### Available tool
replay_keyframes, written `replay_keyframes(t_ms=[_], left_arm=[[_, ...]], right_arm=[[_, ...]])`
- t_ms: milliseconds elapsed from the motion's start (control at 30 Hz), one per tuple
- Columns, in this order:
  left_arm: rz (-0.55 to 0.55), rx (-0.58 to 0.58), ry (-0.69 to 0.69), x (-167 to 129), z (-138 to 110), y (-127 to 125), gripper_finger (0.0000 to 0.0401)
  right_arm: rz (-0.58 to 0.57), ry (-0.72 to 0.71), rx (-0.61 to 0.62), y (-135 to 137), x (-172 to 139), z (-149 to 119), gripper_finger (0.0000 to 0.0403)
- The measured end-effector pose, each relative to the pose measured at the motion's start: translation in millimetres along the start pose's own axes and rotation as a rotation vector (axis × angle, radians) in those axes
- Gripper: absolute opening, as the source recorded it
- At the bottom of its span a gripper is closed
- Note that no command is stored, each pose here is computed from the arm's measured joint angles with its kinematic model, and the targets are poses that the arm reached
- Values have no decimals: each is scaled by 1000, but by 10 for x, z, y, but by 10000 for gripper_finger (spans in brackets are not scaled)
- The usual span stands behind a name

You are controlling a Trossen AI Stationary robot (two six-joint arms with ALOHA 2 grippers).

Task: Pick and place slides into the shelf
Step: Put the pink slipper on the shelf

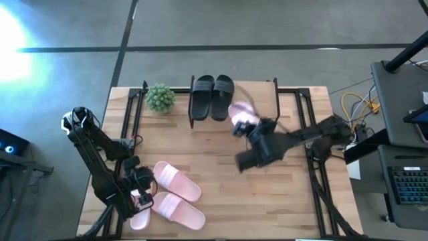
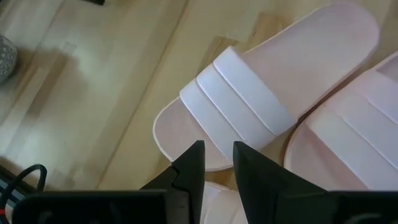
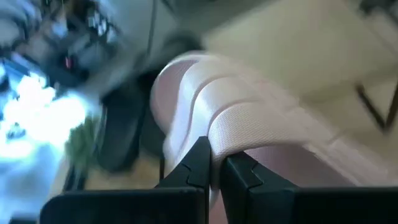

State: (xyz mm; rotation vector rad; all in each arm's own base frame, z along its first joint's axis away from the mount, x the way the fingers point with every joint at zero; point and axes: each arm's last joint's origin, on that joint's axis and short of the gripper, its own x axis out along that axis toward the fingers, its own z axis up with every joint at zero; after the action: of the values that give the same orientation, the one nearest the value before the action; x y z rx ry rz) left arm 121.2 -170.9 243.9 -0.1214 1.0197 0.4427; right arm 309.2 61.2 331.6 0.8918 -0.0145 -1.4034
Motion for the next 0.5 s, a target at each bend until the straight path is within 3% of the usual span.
replay_keyframes(t_ms=[233, 367, 500], left_arm=[[-7, -3, 9, -8, 1, 8, 70], [-6, -3, 9, -11, 3, 12, 70], [-7, -4, 10, -12, 5, 15, 70]], right_arm=[[-129, -142, 112, -232, 511, 572, 13], [-209, -106, 277, -334, 808, 722, 13], [-171, -56, 308, -283, 1056, 708, 13]])
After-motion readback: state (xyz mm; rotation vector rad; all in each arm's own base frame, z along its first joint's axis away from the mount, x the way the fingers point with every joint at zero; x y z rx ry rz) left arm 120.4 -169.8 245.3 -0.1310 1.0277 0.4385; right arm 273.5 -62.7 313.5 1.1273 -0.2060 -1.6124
